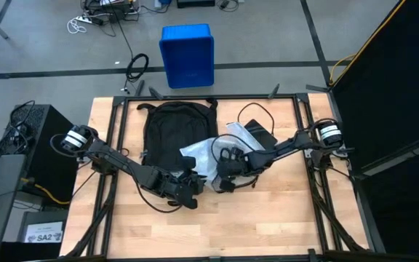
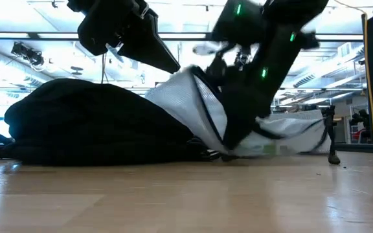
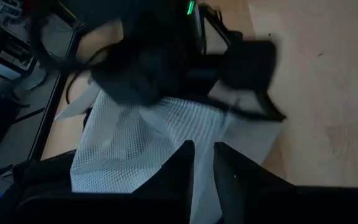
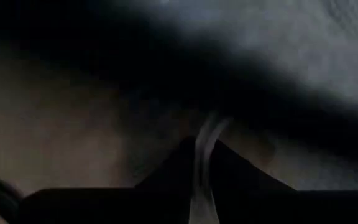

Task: Unpack backpack
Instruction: Remove the white charger cable from the zip bag

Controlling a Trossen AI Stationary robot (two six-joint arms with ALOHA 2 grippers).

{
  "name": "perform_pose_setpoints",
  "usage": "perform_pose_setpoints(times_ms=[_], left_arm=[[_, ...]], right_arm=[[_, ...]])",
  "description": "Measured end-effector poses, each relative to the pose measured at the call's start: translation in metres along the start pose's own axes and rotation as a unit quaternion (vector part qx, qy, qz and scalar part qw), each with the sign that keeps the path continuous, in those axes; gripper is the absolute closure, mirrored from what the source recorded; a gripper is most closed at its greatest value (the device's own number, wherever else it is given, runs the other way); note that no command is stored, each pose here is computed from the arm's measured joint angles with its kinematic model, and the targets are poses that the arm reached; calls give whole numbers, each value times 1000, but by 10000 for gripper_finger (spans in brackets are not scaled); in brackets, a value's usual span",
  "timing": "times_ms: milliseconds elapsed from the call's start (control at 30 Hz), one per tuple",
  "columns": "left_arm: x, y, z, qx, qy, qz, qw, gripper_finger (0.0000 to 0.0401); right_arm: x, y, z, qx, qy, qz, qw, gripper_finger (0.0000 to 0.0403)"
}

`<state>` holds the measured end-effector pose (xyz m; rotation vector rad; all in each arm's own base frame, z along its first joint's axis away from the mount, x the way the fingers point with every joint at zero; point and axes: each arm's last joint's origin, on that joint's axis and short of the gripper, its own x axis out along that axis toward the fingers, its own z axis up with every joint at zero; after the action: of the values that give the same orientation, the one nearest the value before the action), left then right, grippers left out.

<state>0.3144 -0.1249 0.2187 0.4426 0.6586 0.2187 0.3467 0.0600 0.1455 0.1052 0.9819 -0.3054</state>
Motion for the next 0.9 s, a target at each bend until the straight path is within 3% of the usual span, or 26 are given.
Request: perform_pose_setpoints(times_ms=[267,467,567,767,900], left_arm=[[0,0,0,0,0,0,1000,366],[0,0,0,0,0,0,1000,366],[0,0,0,-1,-1,0,1000,366],[0,0,1,-4,-4,0,1000,366],[0,0,1,-4,-4,0,1000,366]], right_arm=[[-72,44,17,-67,-92,100,988,396],[-131,70,3,-116,-149,145,971,400],[-160,74,-7,-108,-186,113,970,400],[-201,59,-25,8,-266,-31,963,401],[-198,41,-39,31,-204,-69,976,401]])
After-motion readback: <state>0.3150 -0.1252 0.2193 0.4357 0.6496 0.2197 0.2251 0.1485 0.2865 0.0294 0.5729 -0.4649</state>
